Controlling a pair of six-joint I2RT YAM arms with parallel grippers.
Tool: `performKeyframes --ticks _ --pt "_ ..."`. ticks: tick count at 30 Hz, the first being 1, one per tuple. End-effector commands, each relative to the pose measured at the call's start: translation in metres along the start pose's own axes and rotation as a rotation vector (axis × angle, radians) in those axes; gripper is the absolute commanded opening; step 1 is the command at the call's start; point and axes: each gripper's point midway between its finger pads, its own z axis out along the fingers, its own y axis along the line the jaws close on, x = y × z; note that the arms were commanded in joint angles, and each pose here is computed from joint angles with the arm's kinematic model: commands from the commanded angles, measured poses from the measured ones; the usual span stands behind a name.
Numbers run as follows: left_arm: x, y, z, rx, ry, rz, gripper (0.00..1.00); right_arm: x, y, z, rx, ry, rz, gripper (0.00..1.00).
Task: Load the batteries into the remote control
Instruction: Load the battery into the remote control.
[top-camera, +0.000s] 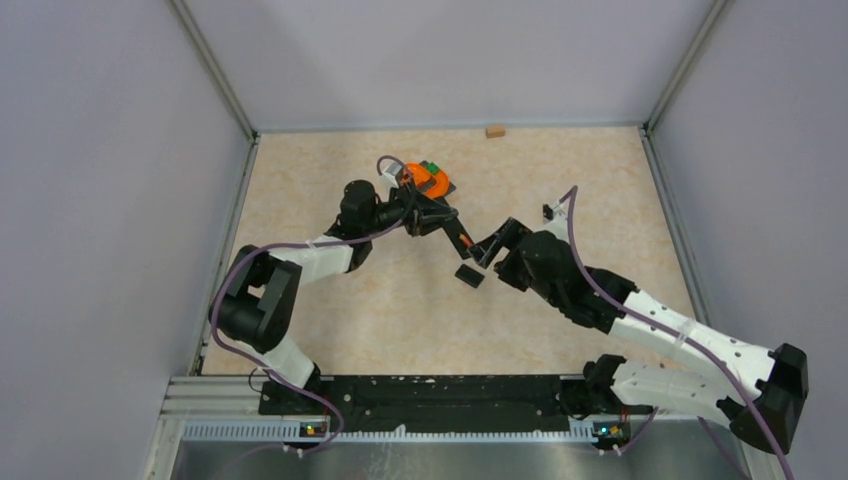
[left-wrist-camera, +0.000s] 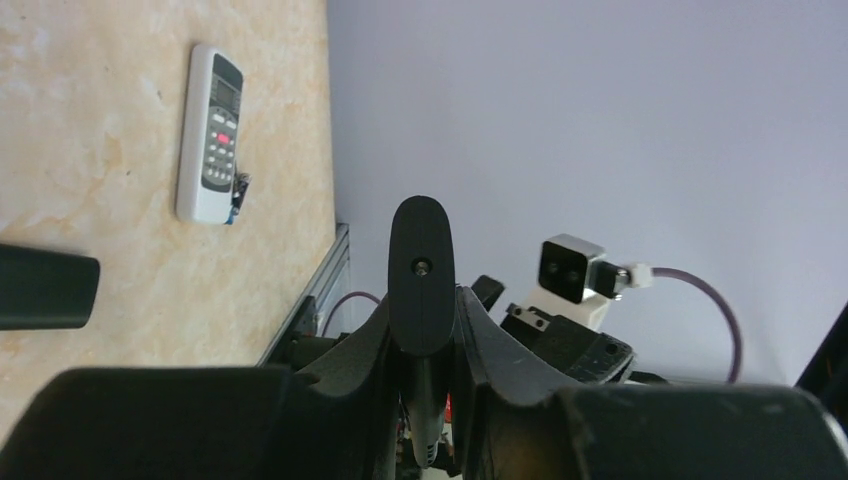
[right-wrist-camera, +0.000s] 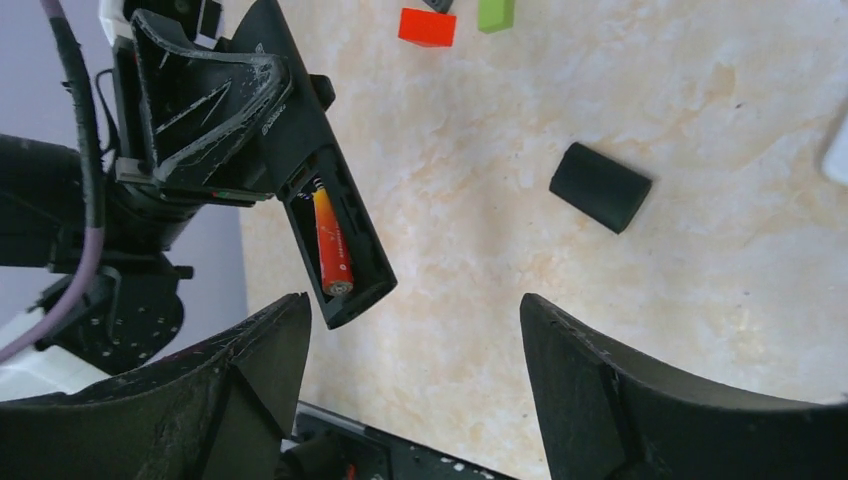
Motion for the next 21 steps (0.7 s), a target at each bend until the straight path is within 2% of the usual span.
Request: performKeyframes --ticks 1,8,14,17,21 --pt "-0.001 -0.04 -0.009 0.139 -0.035 -0.005 0.0 -0.02 0.042 -0.013 -0.205 -0.073 0.236 0.79" --pt "-0.004 -0.042 -0.01 0.15 -0.059 -0.044 0.0 -0.034 0.049 -0.019 -0.273 -0.135 0.335 0.8" --pt "-0.004 -0.048 -0.013 0.179 -0.063 -0.104 0.0 -0.032 0.047 -0.017 -0.282 -0.134 0.377 0.73" --pt "-0.003 -0.049 -0.015 0.192 -0.054 -0.171 0.0 -0.034 0.057 -0.022 -0.376 -0.141 0.406 0.69" --pt "0.001 -0.057 -0.018 0.239 -0.018 -0.229 0.0 -0.042 0.067 -0.03 -0.466 -0.172 0.417 0.69"
